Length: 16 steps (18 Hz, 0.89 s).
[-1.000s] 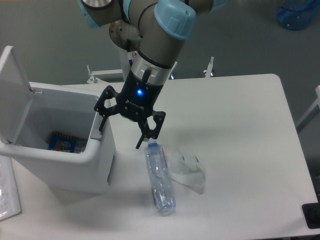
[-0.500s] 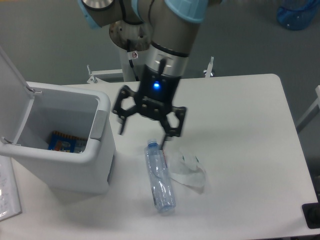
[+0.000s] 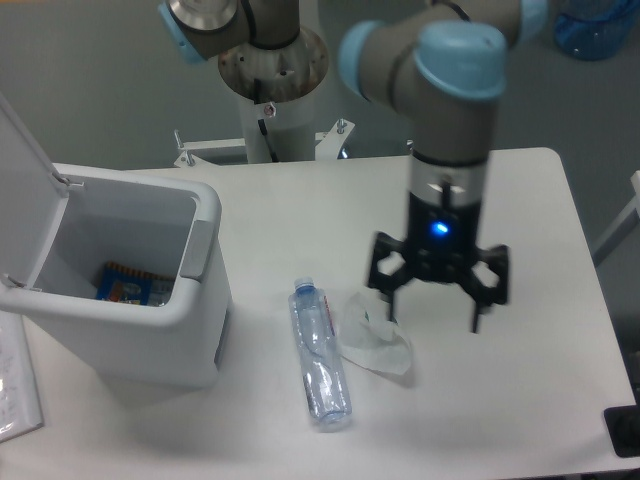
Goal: Open the trash can
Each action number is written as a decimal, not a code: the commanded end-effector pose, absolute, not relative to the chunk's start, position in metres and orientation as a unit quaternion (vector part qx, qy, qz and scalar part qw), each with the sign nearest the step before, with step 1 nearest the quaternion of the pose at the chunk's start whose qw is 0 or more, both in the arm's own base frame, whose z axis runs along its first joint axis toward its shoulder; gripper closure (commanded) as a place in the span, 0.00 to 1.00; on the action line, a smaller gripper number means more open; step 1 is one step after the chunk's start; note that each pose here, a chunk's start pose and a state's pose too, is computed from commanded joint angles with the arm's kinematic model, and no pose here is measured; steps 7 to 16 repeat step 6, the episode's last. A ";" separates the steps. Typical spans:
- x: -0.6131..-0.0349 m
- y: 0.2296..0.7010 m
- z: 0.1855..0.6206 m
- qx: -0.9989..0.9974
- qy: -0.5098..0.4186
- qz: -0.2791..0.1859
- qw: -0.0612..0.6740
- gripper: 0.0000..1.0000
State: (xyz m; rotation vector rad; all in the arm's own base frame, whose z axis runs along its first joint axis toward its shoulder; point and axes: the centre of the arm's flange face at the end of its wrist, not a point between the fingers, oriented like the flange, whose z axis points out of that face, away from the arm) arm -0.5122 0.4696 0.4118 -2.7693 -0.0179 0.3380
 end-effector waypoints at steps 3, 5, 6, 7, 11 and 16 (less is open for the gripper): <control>-0.525 0.459 0.388 -0.987 0.057 0.120 0.095 0.00; -0.528 0.456 0.383 -0.988 0.085 0.112 0.060 0.00; -0.529 0.454 0.380 -0.988 0.090 0.111 0.051 0.00; -0.529 0.454 0.380 -0.988 0.090 0.111 0.051 0.00; -0.529 0.454 0.380 -0.988 0.090 0.111 0.051 0.00; -0.529 0.454 0.380 -0.988 0.090 0.111 0.051 0.00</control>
